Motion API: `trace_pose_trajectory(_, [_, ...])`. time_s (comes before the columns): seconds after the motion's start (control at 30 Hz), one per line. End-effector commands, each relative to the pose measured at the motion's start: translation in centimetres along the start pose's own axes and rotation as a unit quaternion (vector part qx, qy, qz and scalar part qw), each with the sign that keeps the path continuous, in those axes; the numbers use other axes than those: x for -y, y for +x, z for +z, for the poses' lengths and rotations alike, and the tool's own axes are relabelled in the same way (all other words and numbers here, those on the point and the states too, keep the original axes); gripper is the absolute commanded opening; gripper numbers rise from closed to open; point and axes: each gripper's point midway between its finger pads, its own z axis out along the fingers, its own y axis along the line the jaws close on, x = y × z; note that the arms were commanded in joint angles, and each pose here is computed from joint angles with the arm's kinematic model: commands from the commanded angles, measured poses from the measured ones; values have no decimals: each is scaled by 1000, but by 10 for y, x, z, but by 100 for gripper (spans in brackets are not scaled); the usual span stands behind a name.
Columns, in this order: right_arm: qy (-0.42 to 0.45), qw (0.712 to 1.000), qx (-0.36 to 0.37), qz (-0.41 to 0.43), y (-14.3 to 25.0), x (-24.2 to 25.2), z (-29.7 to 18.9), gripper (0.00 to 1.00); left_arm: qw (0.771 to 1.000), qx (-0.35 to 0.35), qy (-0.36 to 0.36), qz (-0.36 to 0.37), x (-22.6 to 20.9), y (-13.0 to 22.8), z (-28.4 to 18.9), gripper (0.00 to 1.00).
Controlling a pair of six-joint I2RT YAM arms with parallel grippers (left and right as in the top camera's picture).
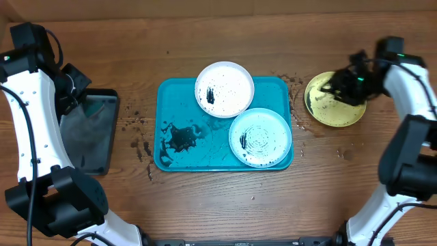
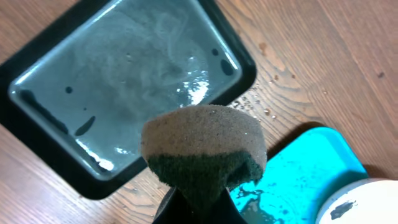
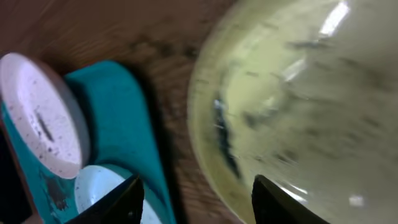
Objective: Clean dirty plates on tray and stack at the side
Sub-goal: 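Release the yellow plate and move the right gripper to the white plate's rim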
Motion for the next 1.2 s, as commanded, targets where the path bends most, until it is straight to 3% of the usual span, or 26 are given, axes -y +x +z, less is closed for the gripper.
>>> trace_pose_trajectory(0.0, [-46, 993, 25, -109, -6, -88, 14, 58, 998, 3, 33, 49, 23, 7, -9, 4])
trace_pose_trajectory(0.23, [50, 975, 98, -192, -16, -140, 66, 60, 994, 0, 41, 97, 45, 22, -9, 4])
trace_pose_trajectory(0.4, [67, 964, 100, -236, -3, -163, 108, 60, 992, 0, 45, 117, 57, 31, -10, 4])
trace_pose_trajectory(0.67, [97, 972, 87, -193, 9, -152, 140, 59, 990, 0, 48, 130, 65, 36, -10, 4])
trace_pose_trajectory(0.73, [93, 973, 83, -193, 10, -152, 142, 52, 990, 0, 48, 131, 65, 37, -10, 4])
trace_pose_trajectory(0.8, [87, 974, 80, -194, 12, -154, 142, 38, 990, 0, 49, 134, 68, 38, -10, 4])
trace_pose_trajectory(0.87, [81, 975, 74, -193, 15, -155, 143, 29, 989, 1, 51, 138, 70, 39, -11, 4])
trace_pose_trajectory(1.17, [87, 978, 53, -183, 31, -153, 156, 24, 988, 0, 53, 144, 74, 43, -11, 4])
